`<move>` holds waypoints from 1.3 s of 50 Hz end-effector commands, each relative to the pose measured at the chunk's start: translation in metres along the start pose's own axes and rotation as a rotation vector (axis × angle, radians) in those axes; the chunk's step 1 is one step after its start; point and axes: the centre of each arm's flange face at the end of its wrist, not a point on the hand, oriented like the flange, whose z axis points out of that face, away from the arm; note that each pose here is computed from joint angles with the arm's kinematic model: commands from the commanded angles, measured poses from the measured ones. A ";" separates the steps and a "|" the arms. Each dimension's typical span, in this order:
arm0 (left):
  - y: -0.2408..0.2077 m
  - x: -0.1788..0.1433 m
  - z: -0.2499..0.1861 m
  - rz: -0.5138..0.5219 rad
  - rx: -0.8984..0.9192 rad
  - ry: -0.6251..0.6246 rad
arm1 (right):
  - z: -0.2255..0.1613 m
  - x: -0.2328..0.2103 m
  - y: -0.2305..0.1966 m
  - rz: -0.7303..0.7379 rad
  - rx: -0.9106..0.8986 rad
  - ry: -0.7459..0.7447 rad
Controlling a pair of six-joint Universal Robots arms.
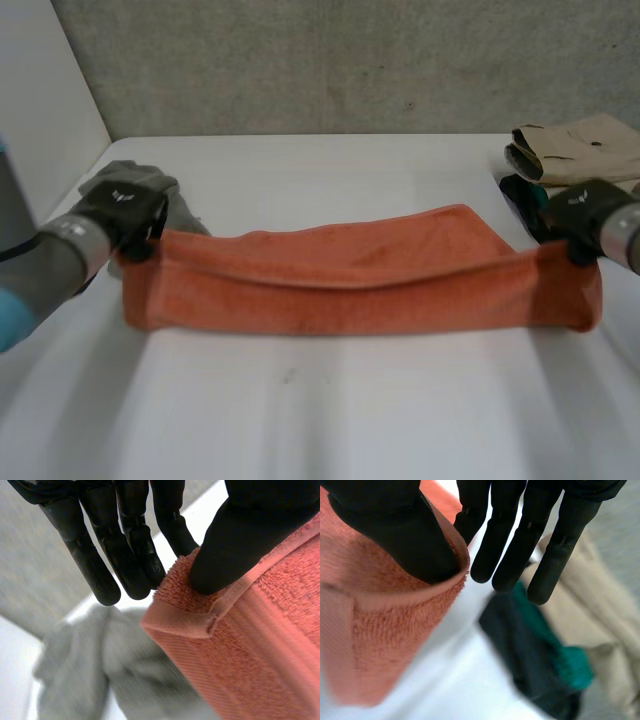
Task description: Fold the laundry.
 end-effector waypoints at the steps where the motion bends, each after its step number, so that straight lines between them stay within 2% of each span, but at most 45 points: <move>1: -0.087 -0.035 0.058 0.128 0.410 -0.228 | 0.037 0.050 -0.069 -0.023 0.285 0.375; 2: -0.102 -0.038 0.058 0.136 0.478 -0.258 | 0.035 0.067 -0.091 -0.004 0.406 0.482; 3: -0.131 -0.053 0.056 0.145 0.625 -0.347 | 0.033 0.076 -0.101 0.015 0.468 0.537; 5: -0.151 -0.065 0.052 0.146 0.742 -0.419 | 0.028 0.092 -0.116 0.052 0.590 0.634; 6: -0.169 -0.072 0.047 0.142 0.861 -0.475 | 0.019 0.107 -0.131 0.081 0.702 0.726; 9: -0.187 -0.084 0.039 0.129 0.989 -0.543 | 0.004 0.122 -0.147 0.100 0.820 0.826; 11: -0.189 -0.085 0.038 0.122 1.003 -0.547 | 0.001 0.124 -0.151 0.101 0.846 0.836; 15: -0.177 -0.078 0.043 0.113 0.930 -0.502 | 0.006 0.118 -0.146 0.104 0.827 0.807; 19: -0.144 -0.062 0.056 0.106 0.804 -0.427 | 0.022 0.099 -0.129 0.088 0.761 0.706; 22: -0.112 -0.047 0.065 0.098 0.709 -0.378 | 0.039 0.072 -0.106 0.077 0.678 0.579; 27: -0.071 -0.023 0.071 0.092 0.587 -0.301 | 0.061 0.037 -0.070 0.082 0.553 0.451; 32: -0.031 0.001 0.067 0.089 0.453 -0.227 | 0.068 0.005 -0.036 0.082 0.434 0.313; 36: -0.005 0.017 0.050 0.095 0.322 -0.158 | 0.062 -0.017 -0.019 0.086 0.369 0.199; 40: 0.008 0.026 0.013 0.135 0.167 -0.086 | 0.046 -0.040 0.000 0.088 0.258 0.061; 44: 0.019 0.031 -0.038 0.179 0.017 -0.014 | 0.007 -0.036 0.005 0.030 0.141 -0.007; 49: 0.029 0.039 -0.105 0.246 -0.156 0.094 | -0.054 -0.019 0.032 -0.101 -0.099 -0.096; 53: 0.037 0.041 -0.134 0.275 -0.266 0.164 | -0.086 -0.021 0.036 -0.186 -0.172 -0.171; 59: 0.038 0.038 -0.128 0.284 -0.269 0.160 | -0.087 -0.022 0.033 -0.193 -0.142 -0.141; 63: 0.035 0.033 -0.097 0.286 -0.194 0.097 | -0.068 -0.020 0.033 -0.152 -0.090 -0.078; 65: 0.030 0.029 -0.078 0.289 -0.128 0.052 | -0.046 -0.024 0.036 -0.135 -0.061 -0.053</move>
